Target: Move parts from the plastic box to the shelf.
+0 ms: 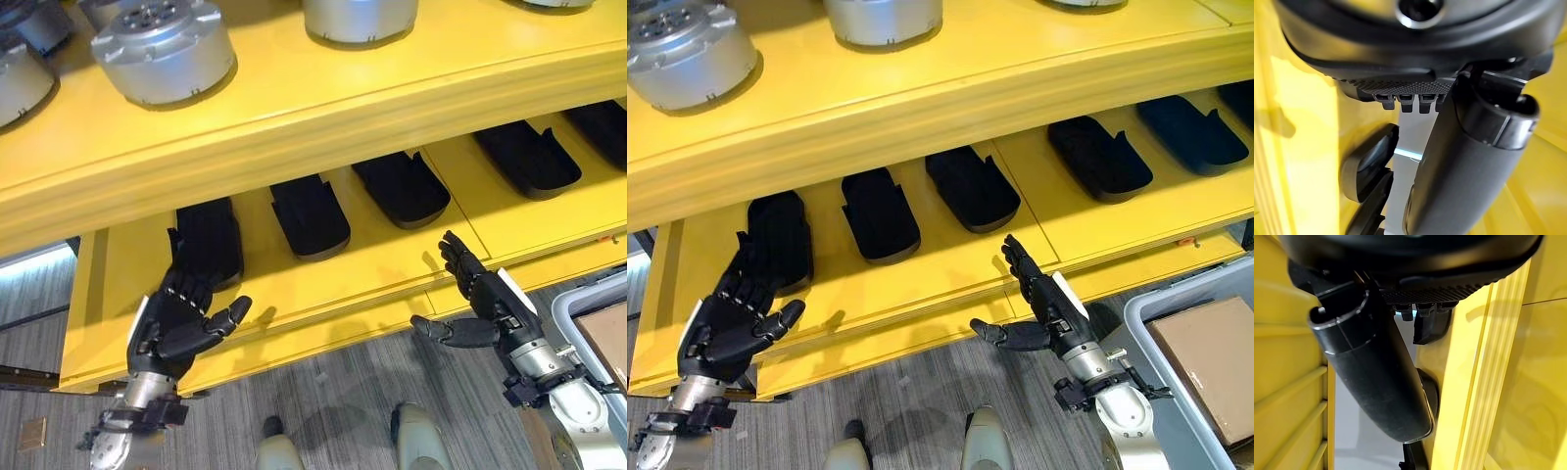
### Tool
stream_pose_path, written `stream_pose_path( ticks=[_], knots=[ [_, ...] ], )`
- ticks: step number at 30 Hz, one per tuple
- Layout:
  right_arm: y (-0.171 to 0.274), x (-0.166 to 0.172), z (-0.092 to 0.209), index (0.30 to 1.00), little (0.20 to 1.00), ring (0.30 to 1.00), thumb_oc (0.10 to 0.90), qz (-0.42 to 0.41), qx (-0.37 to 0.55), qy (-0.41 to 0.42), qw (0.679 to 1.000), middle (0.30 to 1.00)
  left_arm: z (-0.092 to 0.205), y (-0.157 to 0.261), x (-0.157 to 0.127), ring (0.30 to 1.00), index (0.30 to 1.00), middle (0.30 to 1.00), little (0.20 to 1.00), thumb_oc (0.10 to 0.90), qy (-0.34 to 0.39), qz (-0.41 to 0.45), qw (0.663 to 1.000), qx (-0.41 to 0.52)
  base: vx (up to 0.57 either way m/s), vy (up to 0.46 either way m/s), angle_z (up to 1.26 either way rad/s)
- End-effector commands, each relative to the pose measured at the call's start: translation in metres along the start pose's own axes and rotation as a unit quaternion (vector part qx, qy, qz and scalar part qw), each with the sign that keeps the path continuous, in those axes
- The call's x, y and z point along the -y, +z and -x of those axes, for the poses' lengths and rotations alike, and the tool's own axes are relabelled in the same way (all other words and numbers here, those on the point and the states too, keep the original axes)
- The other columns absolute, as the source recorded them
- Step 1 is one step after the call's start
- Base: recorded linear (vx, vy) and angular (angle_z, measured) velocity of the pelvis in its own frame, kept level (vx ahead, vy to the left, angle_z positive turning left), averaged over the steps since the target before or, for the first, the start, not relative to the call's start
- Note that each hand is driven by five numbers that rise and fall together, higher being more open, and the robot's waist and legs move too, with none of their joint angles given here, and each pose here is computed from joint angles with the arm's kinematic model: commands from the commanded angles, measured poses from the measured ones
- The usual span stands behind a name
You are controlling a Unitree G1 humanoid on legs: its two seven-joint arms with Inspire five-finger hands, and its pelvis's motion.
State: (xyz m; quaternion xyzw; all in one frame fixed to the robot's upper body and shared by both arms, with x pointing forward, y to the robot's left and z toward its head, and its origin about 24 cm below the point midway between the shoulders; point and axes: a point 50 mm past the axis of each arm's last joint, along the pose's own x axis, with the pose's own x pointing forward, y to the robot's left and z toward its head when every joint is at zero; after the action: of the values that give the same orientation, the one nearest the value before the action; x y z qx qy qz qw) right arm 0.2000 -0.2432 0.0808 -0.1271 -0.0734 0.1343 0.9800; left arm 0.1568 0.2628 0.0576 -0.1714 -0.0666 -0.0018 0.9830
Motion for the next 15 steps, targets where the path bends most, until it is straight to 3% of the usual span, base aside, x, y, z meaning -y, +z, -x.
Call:
stream_pose_path(
  ticks=[1,9,15],
  knots=[
    [0.044,0.010,-0.001,1.000,1.000,1.000,0.900,0.019,0.128,-0.004,0.992,1.000,-0.004,0.027,0.001,1.000,1.000,1.000,1.000,0.900,-0.022,-0.007,0.996,0.087,-0.02,-0.120,0.04],
    [0.028,0.007,0.008,1.000,1.000,1.000,0.900,-0.028,0.105,-0.028,0.994,1.000,0.003,-0.004,0.004,1.000,1.000,1.000,1.000,0.900,0.009,0.037,0.997,0.060,-0.04,-0.063,0.19],
    [0.011,-0.001,0.011,1.000,1.000,1.000,0.900,-0.058,0.071,-0.033,0.995,1.000,0.001,-0.030,0.011,1.000,1.000,1.000,1.000,0.900,0.014,0.070,0.997,0.027,-0.02,0.066,0.24]
  ],
)
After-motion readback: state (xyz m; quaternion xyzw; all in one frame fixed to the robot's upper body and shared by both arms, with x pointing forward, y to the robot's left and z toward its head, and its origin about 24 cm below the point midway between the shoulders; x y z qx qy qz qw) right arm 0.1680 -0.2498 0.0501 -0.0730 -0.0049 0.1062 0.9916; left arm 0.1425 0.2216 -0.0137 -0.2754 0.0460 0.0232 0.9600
